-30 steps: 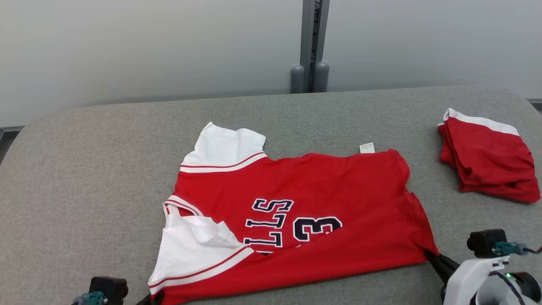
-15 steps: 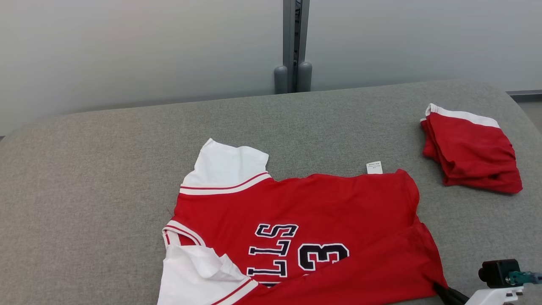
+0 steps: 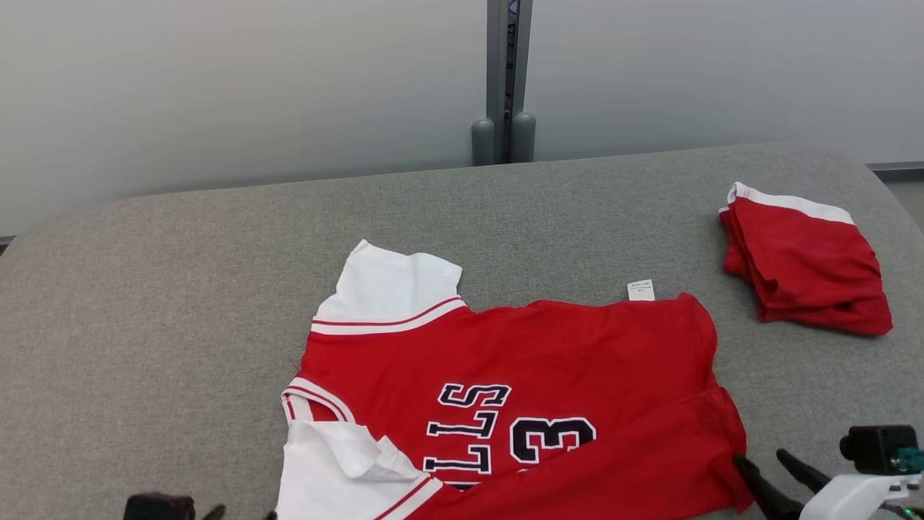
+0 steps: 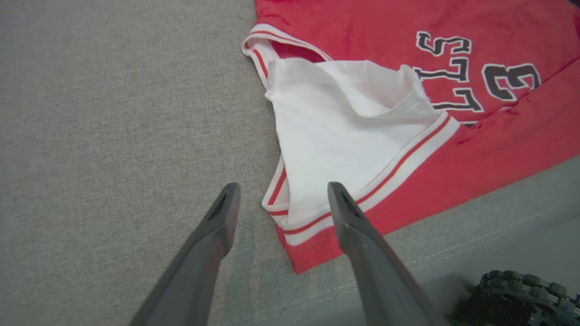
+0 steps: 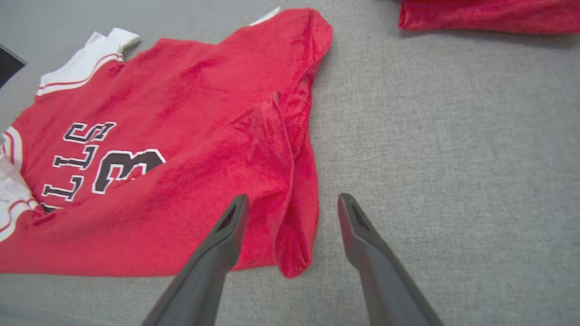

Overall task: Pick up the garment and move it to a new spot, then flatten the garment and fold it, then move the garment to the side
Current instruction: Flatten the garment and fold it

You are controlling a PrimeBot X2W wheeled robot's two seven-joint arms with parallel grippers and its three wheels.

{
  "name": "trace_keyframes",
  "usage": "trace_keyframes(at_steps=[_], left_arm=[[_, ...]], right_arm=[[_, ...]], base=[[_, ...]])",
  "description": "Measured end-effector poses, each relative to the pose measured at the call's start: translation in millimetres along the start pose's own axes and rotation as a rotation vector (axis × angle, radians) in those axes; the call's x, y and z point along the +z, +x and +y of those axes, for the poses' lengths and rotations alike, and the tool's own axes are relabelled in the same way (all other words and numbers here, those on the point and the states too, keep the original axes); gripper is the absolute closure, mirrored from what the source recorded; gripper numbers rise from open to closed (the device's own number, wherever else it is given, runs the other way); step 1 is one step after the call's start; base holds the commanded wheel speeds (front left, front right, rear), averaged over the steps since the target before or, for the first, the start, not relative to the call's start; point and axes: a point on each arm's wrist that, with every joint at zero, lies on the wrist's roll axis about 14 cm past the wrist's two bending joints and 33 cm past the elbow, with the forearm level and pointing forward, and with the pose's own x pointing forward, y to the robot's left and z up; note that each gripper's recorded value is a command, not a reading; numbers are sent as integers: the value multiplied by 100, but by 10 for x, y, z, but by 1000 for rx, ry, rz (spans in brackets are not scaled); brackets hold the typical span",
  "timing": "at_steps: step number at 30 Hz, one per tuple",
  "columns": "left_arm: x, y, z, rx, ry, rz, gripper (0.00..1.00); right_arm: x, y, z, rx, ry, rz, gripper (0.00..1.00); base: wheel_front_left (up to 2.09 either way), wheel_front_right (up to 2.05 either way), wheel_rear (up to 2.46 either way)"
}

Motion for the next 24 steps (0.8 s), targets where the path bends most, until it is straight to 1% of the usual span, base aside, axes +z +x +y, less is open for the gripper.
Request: trace_keyframes(at_steps=[3, 6, 7, 9, 11, 14, 16, 18, 24], left_arm=[[311, 20, 34, 9, 18, -108, 0], [587, 76, -11, -24, 64, -173, 0], [698, 105, -19, -34, 78, -196, 0], [918, 173, -1, -43, 142, -229, 0], [1145, 258, -41, -75, 152, -265, 0], [1361, 443, -74, -125, 197, -257, 0], [1496, 585, -65, -151, 204, -243, 0], [1609, 740, -34, -166, 228, -219, 0], [1805, 1241, 16, -196, 221, -115, 0]], right_arm=[[254, -24, 42, 13, 19, -86, 0], [516, -32, 63, 22, 32, -163, 0], [633, -25, 44, 17, 22, -195, 0], [920, 5, 15, 4, -4, -275, 0], [1140, 72, -2, -12, -41, -330, 0], [1200, 276, -4, -22, -56, -307, 0], [1245, 420, -39, -33, -42, -291, 0], [1251, 572, -67, -42, -48, -250, 0], [1234, 1014, -86, -42, -37, -126, 0]], base=[[0, 0, 0], [0, 0, 0], [0, 0, 0], [0, 0, 0], [0, 0, 0], [0, 0, 0], [0, 0, 0], [0, 0, 0], [0, 0, 0]])
